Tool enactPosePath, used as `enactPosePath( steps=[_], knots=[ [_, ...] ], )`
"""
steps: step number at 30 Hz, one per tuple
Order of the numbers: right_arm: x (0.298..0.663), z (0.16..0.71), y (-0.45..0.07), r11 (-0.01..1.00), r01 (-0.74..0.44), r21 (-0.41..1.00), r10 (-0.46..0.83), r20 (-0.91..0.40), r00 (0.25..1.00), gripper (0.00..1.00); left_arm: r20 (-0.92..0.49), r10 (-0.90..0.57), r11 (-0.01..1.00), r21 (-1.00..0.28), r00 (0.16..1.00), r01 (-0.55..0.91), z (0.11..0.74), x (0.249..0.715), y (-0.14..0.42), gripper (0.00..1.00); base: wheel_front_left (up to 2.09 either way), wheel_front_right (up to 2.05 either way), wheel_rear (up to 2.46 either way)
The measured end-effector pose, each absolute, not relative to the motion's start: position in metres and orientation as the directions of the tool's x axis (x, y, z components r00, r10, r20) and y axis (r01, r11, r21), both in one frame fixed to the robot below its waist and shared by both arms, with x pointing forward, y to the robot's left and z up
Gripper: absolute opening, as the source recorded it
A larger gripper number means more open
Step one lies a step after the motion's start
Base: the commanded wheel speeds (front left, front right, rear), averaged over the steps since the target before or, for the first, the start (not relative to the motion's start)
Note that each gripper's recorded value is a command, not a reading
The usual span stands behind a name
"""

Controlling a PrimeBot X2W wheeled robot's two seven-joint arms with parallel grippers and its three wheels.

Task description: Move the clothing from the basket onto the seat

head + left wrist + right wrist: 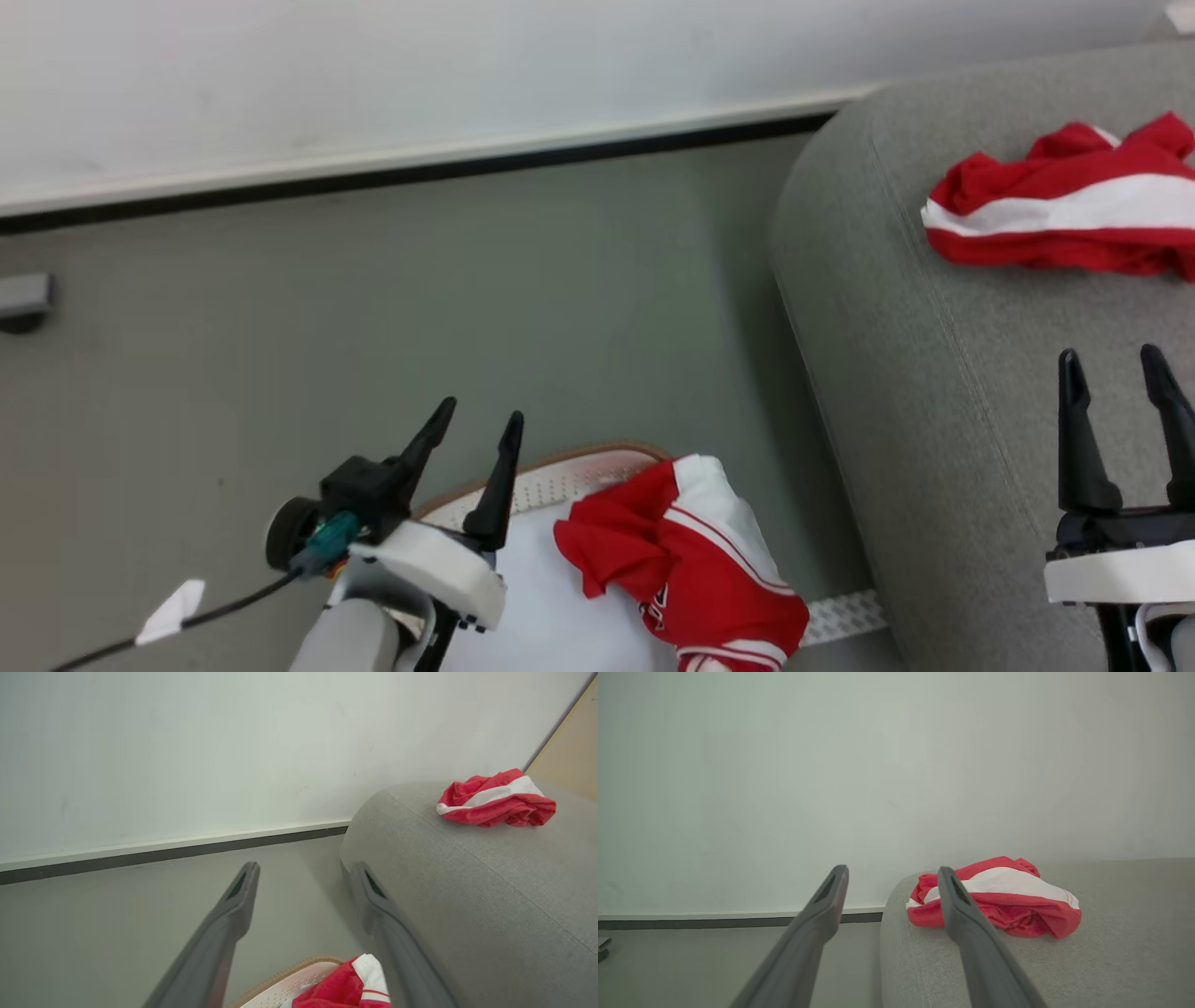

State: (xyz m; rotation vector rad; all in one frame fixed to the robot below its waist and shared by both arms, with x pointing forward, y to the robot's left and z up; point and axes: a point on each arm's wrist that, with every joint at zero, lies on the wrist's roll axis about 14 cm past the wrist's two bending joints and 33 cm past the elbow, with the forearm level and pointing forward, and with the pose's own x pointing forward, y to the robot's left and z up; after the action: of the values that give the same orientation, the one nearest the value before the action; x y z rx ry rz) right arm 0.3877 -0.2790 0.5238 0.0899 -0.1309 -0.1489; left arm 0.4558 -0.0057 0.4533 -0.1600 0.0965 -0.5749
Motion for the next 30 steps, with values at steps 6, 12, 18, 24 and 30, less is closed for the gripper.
enactPosePath(
  steps=[6,12,18,24,30],
  knots=[
    [0.395,0.514,-0.305,0.972,0.224,0.073,-0.231,0.1,0.968,1.0,-0.214,-0.653,0.757,-0.192,0.726,0.624,0.398,0.454,-0.043,1.0,0.0,0.0,0.0],
    [0.405,0.511,-0.322,0.96,0.276,0.042,-0.279,0.1,0.955,1.0,-0.375,-0.709,0.69,-0.187,0.598,0.7,0.342,0.447,-0.065,1.0,0.0,0.0,0.0],
    [0.417,0.507,-0.322,0.954,0.297,0.036,-0.299,0.109,0.948,1.0,-0.5,-0.732,0.614,-0.191,0.463,0.766,0.292,0.437,-0.083,1.0,0.0,0.0,0.0],
    [0.434,0.497,-0.316,0.957,0.288,0.029,-0.29,0.102,0.952,1.0,-0.601,-0.723,0.54,-0.184,0.341,0.821,0.245,0.429,-0.09,1.0,0.0,0.0,0.0],
    [0.446,0.486,-0.313,0.96,0.279,0.012,-0.279,0.083,0.957,1.0,-0.681,-0.687,0.477,-0.161,0.252,0.864,0.202,0.43,-0.09,1.0,0.0,0.0,0.0]
  ],
)
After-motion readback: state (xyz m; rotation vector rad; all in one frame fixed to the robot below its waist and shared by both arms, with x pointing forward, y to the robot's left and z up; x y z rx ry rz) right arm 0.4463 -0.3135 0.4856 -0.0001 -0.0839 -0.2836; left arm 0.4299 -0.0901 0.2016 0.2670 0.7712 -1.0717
